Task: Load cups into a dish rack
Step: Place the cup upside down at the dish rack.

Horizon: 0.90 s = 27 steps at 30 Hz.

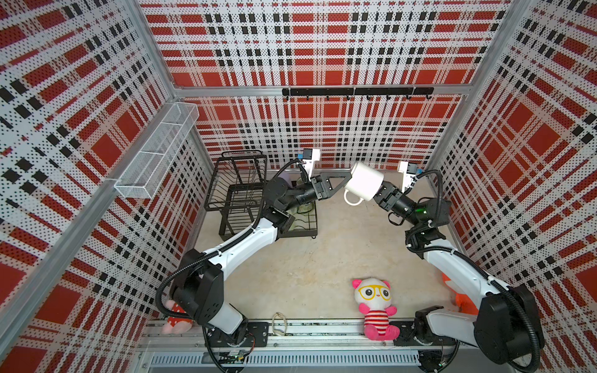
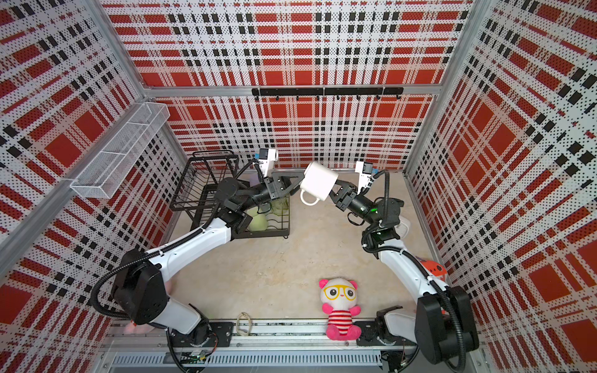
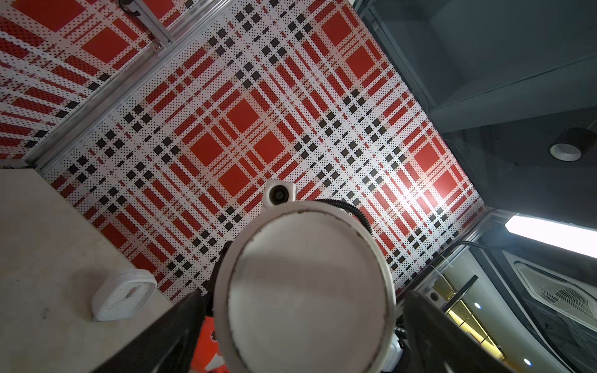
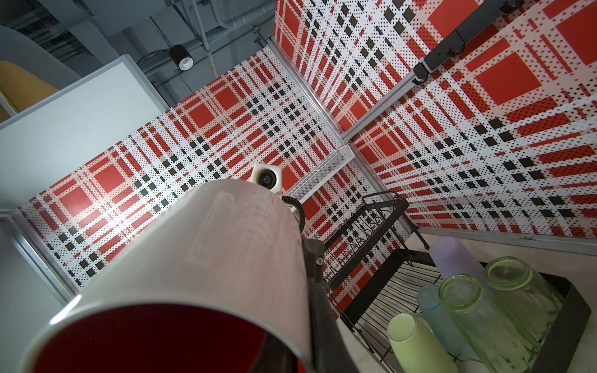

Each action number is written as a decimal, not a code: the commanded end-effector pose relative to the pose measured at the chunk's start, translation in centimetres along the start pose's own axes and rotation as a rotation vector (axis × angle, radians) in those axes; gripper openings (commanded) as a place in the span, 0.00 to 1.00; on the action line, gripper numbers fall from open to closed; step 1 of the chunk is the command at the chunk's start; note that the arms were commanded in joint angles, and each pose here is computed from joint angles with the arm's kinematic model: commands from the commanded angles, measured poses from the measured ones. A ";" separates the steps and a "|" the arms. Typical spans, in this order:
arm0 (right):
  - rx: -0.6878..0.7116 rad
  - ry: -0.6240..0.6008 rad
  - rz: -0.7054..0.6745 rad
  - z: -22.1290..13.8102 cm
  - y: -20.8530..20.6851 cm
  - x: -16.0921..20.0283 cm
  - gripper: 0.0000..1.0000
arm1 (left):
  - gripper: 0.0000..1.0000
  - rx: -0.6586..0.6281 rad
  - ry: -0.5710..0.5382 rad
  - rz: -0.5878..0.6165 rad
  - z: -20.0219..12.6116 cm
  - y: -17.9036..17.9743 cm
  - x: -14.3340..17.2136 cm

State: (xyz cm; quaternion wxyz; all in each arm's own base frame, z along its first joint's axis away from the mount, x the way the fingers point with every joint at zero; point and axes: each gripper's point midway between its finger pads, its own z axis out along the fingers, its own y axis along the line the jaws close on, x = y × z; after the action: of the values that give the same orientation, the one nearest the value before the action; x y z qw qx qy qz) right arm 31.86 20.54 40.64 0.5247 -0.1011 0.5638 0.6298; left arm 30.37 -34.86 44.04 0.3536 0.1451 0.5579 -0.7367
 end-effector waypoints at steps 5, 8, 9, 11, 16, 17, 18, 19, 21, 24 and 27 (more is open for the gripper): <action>-0.006 -0.005 -0.071 0.9 1.6 -0.8 0.00 | 0.98 0.019 0.024 0.031 2.1 -1.0 0.1; 0.001 0.001 -0.069 0.9 1.4 -0.7 0.00 | 0.99 -0.001 0.024 0.034 2.0 -0.4 0.2; 0.006 0.008 -0.066 0.9 1.3 -0.6 0.00 | 0.99 -0.011 0.027 0.034 2.0 -0.1 0.3; 0.024 0.013 -0.057 0.9 0.7 -0.4 0.00 | 0.95 -0.028 0.029 0.029 2.1 0.4 0.4; 0.050 0.009 -0.043 0.9 -0.2 -0.2 0.00 | 0.89 -0.033 0.027 0.032 2.0 0.5 0.5; 0.058 0.007 -0.038 0.9 -0.5 -0.1 0.00 | 0.88 -0.035 0.025 0.032 1.9 0.6 0.4; 0.064 0.004 -0.034 0.9 -0.7 -0.1 0.00 | 0.88 -0.042 0.021 0.028 1.8 0.8 0.3; 0.070 0.001 -0.029 0.9 -1.0 0.0 0.00 | 0.87 -0.053 0.014 0.016 1.7 1.1 0.2; 0.075 -0.005 -0.019 0.9 -1.4 0.0 0.00 | 0.81 -0.062 0.004 0.010 1.5 1.4 -0.1; 0.075 0.001 0.001 1.2 -1.9 0.2 0.01 | 0.78 -0.067 -0.004 0.020 1.2 1.4 -0.2; 0.090 -0.005 0.009 1.2 -2.4 0.2 0.13 | 0.75 -0.072 -0.013 0.018 0.9 1.6 -0.5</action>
State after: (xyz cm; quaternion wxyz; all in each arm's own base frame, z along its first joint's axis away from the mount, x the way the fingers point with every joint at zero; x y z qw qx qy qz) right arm 33.54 21.49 38.25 0.5091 -0.0892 0.6042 0.6065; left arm 32.50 -36.36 42.20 0.3463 0.1187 0.5998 -0.7115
